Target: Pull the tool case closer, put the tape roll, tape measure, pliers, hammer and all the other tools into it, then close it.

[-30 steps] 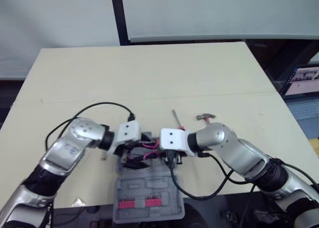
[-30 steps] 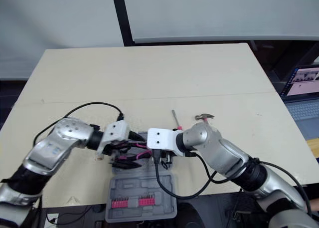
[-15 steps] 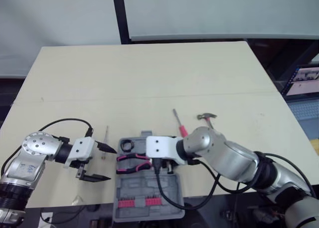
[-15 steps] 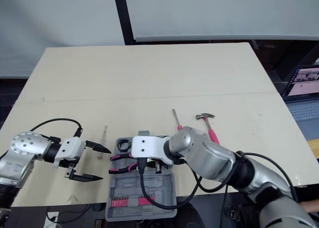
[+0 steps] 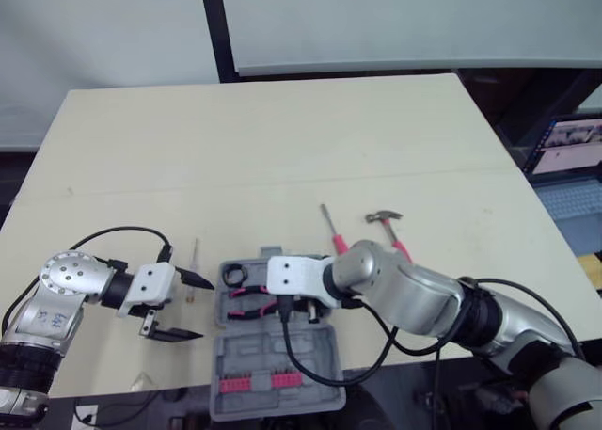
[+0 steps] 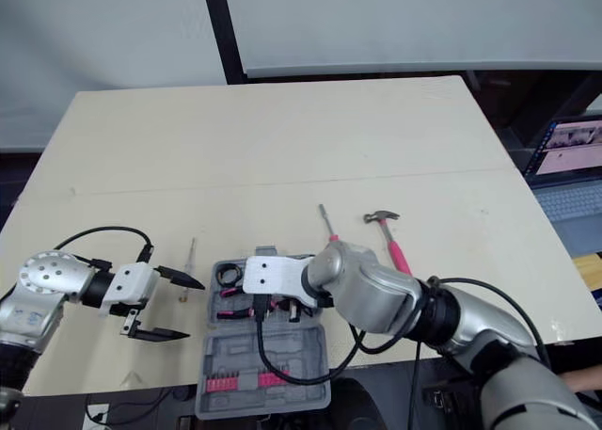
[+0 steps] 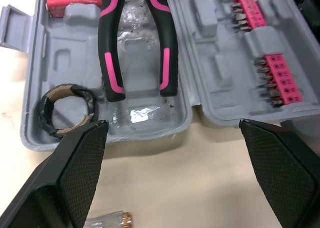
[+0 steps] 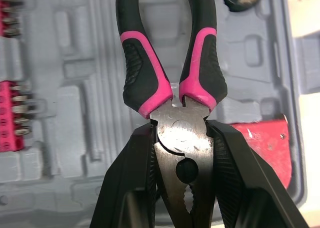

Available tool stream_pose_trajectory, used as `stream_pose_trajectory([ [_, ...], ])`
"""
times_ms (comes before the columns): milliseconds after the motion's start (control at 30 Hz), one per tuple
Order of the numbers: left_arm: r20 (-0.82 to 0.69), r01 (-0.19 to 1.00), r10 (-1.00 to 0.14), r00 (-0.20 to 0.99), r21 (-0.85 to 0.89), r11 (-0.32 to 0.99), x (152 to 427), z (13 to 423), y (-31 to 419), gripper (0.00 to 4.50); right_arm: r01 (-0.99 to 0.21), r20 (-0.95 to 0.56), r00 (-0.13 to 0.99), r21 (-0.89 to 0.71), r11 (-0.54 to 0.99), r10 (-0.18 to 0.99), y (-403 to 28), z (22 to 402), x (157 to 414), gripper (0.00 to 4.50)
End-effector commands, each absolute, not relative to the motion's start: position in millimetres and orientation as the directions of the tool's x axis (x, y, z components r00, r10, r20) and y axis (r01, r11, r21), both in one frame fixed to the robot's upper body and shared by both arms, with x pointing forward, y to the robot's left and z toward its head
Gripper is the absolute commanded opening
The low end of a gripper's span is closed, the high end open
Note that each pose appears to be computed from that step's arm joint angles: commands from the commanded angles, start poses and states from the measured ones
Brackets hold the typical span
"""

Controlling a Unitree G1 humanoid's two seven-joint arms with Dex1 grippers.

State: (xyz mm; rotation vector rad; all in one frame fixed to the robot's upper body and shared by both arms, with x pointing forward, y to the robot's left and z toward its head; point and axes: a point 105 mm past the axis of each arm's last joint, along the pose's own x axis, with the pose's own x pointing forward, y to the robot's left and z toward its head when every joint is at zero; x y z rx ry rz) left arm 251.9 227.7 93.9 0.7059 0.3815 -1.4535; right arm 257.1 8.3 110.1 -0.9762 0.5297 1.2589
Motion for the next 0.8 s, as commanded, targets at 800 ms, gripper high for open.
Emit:
stream_pose_trajectory([
  [800,-0.634,0.97,-0.759,0.15,0.244,-0.012,246,101,231,4.5,-0.931,-0.791,0.251,-0.355,-0.085,0.557,33,101,252,1.0],
])
